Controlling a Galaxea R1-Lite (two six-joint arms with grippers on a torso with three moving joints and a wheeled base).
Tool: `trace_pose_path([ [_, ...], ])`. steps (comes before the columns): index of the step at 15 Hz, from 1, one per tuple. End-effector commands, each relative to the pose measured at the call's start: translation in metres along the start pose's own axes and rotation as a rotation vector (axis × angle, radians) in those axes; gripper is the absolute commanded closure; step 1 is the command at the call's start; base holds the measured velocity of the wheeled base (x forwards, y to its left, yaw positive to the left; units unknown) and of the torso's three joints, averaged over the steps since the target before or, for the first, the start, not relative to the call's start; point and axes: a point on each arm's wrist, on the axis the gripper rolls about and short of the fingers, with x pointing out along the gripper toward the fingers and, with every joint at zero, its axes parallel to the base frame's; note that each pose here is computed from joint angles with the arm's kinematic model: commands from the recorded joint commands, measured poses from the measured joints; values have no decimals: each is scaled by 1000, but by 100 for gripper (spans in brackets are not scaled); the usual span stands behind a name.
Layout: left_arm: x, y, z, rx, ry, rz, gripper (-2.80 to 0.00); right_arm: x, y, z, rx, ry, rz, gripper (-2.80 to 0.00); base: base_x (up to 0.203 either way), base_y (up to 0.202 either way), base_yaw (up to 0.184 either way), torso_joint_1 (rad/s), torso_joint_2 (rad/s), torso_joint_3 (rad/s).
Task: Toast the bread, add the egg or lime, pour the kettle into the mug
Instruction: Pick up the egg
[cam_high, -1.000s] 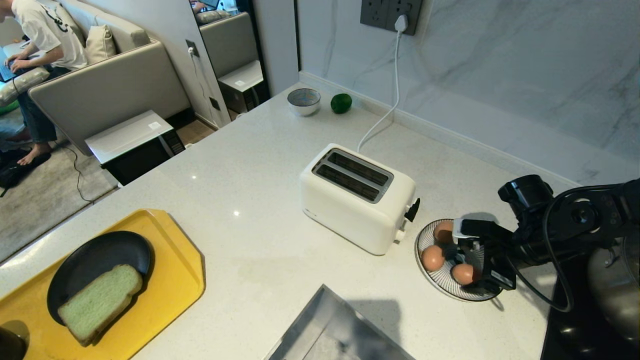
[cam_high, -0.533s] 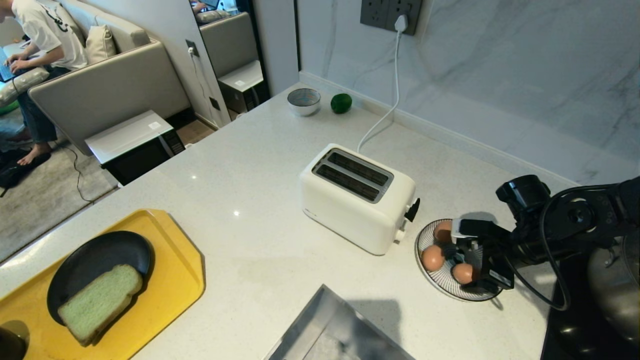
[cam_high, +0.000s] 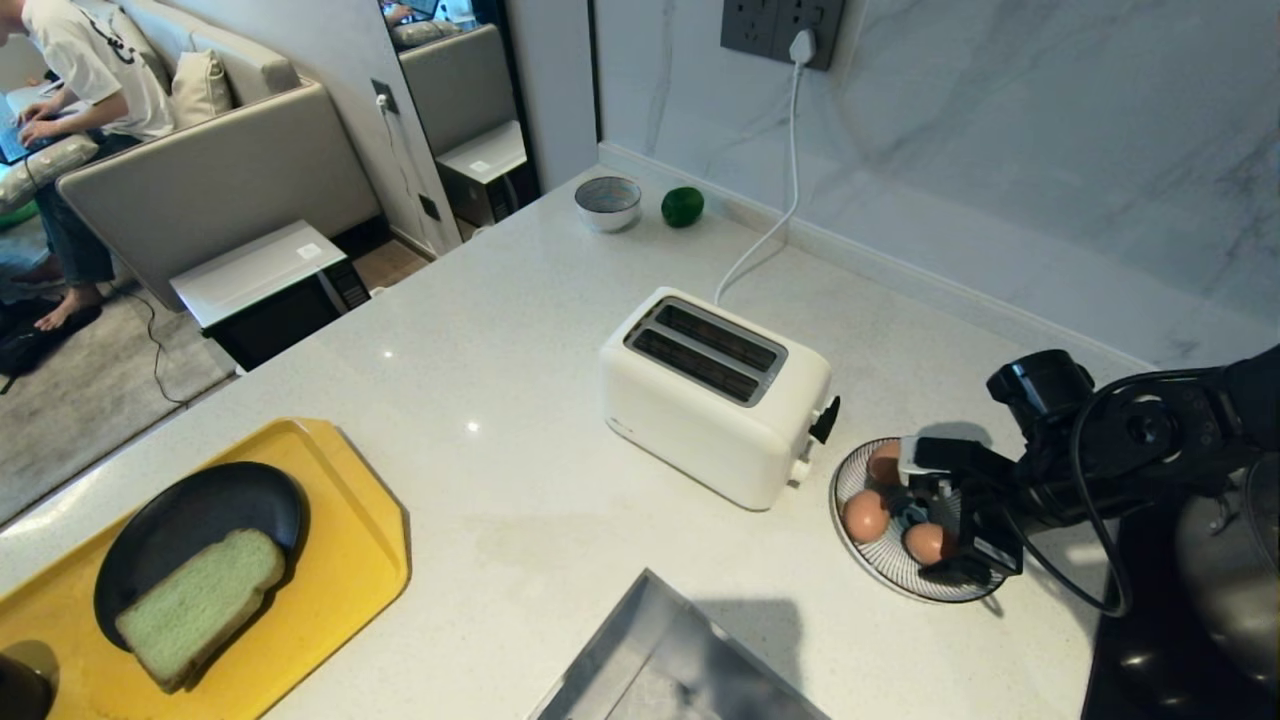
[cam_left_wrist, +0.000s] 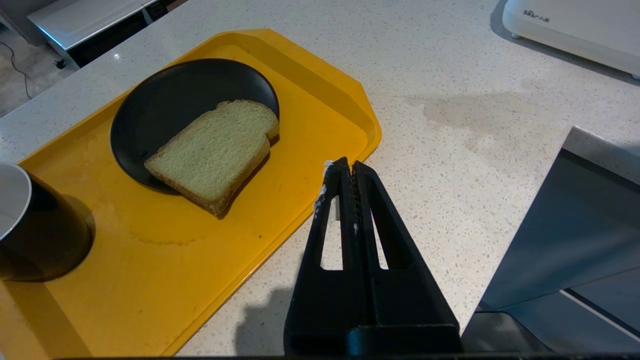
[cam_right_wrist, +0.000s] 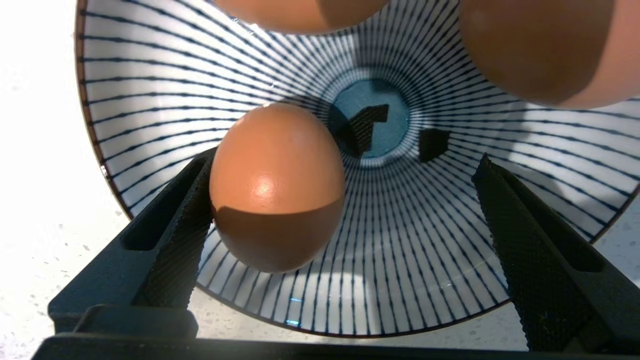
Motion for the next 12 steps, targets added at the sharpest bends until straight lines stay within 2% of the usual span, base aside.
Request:
trace_pose_path([
  [1,0,0,0,0,0,1,0,2,0,0,-5,1,5,-280,0,0,0,0,0,0],
  [12,0,0,0,1,1,1,0,-2,-1,-3,6,3,-2,-280,0,0,0,0,0,0],
])
